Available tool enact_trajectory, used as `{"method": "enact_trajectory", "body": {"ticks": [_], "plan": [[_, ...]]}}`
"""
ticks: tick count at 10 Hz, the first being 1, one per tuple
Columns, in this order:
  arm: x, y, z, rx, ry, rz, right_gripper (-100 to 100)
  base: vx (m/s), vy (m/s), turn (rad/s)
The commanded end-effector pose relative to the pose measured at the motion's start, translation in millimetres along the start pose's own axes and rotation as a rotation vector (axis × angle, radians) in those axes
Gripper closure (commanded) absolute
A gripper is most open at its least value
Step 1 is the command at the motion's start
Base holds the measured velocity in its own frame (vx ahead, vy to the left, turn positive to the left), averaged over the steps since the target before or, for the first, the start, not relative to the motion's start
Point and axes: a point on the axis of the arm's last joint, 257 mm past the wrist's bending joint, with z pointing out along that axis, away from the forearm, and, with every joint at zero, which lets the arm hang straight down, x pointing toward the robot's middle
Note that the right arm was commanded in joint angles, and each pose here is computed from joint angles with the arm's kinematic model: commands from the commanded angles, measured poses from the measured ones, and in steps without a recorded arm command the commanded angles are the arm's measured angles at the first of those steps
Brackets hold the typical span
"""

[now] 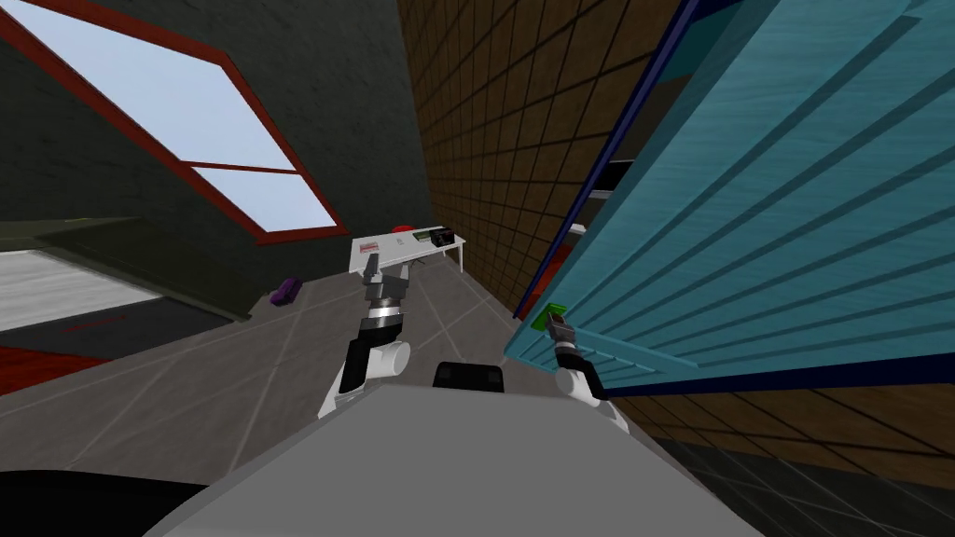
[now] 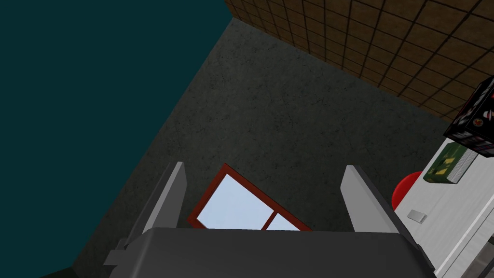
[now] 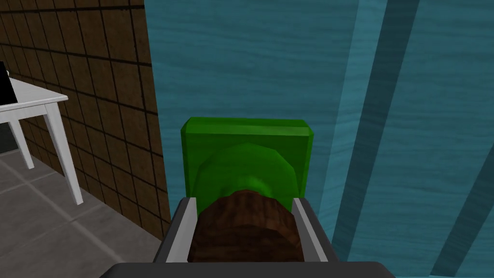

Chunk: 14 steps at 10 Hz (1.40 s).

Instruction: Pull the door open

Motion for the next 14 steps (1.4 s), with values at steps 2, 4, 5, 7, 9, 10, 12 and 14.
{"method": "enact_trajectory", "body": {"ticks": [2, 4, 5, 7, 9, 10, 12, 14], "plan": [[2.2, -3.8, -4.0, 0.025, 0.006, 0.004, 100, -0.228, -0.040, 0.121], [0.8, -3.8, -4.6, 0.027, 0.002, 0.002, 100, -0.167, -0.019, 0.053], [-1.6, -5.2, -8.1, 0.039, -0.003, 0.002, 100, -0.137, -0.035, 0.123], [-0.7, -6.0, -10.5, 0.052, -0.001, 0.002, 100, -0.199, -0.059, 0.141], [0.3, -6.9, -13.6, 0.068, 0.002, 0.002, 100, -0.215, -0.040, 0.125], [0.7, -7.4, -15.2, 0.076, 0.003, 0.002, 100, -0.210, -0.032, 0.145], [1.5, -8.5, -18.4, 0.092, 0.005, 0.003, 100, -0.208, -0.076, 0.143], [2.0, -9.5, -21.6, 0.107, 0.006, 0.004, 100, -0.214, -0.048, 0.118]]}}
